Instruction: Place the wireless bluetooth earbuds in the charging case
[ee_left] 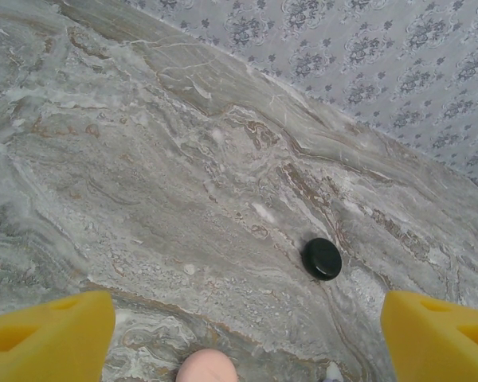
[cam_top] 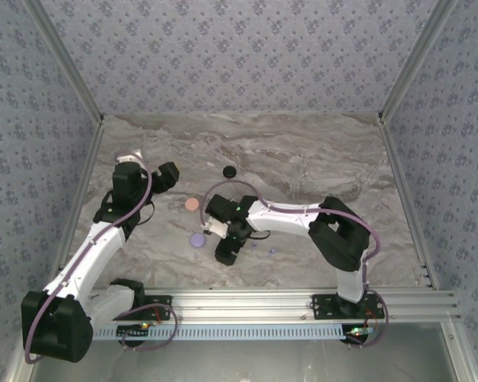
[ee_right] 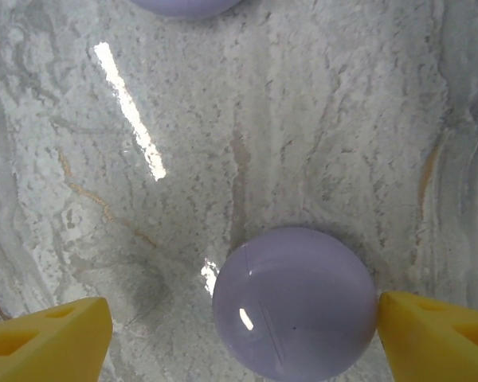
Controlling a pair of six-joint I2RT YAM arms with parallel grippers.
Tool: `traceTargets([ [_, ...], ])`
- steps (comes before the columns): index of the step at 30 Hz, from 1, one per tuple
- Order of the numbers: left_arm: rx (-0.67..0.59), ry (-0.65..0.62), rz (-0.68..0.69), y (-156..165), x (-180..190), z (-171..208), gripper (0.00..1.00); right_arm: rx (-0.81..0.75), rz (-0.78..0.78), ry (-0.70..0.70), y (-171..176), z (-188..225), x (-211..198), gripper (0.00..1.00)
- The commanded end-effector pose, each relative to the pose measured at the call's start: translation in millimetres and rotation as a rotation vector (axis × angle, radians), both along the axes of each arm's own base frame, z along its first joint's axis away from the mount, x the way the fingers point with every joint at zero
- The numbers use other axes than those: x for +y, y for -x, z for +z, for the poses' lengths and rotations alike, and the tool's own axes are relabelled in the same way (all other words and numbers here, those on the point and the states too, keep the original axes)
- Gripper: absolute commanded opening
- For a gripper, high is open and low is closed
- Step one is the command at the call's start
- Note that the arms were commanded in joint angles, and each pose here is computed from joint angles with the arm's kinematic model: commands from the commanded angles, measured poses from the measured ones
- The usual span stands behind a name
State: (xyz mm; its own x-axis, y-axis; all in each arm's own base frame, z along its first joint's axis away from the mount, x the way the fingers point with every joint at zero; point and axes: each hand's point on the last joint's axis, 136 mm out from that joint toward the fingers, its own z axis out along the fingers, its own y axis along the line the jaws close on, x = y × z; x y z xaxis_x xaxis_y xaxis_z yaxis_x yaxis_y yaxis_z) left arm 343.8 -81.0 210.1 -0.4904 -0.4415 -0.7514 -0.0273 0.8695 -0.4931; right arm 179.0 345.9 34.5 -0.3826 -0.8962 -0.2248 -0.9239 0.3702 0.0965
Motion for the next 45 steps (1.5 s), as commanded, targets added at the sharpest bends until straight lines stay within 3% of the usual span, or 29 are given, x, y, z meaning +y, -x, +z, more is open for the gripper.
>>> traceTargets([
  [1,-0.007,-0.004,0.022,1,5,0,0.86,0.042,0.009,0.017,12,4,-6,0.86],
  [16,-0.009,-0.002,0.022,-1,5,1,0.87,0.150,0.028,0.011,39,8,-10,0.71],
  [23,-0.006,-0.002,0.020,-2,4,1,0.87,0.239,0.074,-0.053,59,19,-1,0.59],
  [27,-0.006,-0.008,0.019,-2,5,1,0.87,0.216,0.103,-0.075,59,29,-3,0.58],
  [31,-0.009,-0.016,0.021,0,6,3,0.87,0.089,0.113,-0.052,39,37,-12,0.61],
  [36,-0.015,-0.033,0.035,5,11,4,0.87,-0.073,0.161,-0.024,16,41,-8,0.81],
  [45,-0.015,-0.043,0.065,13,22,3,0.88,-0.090,0.265,0.025,26,19,21,0.94],
])
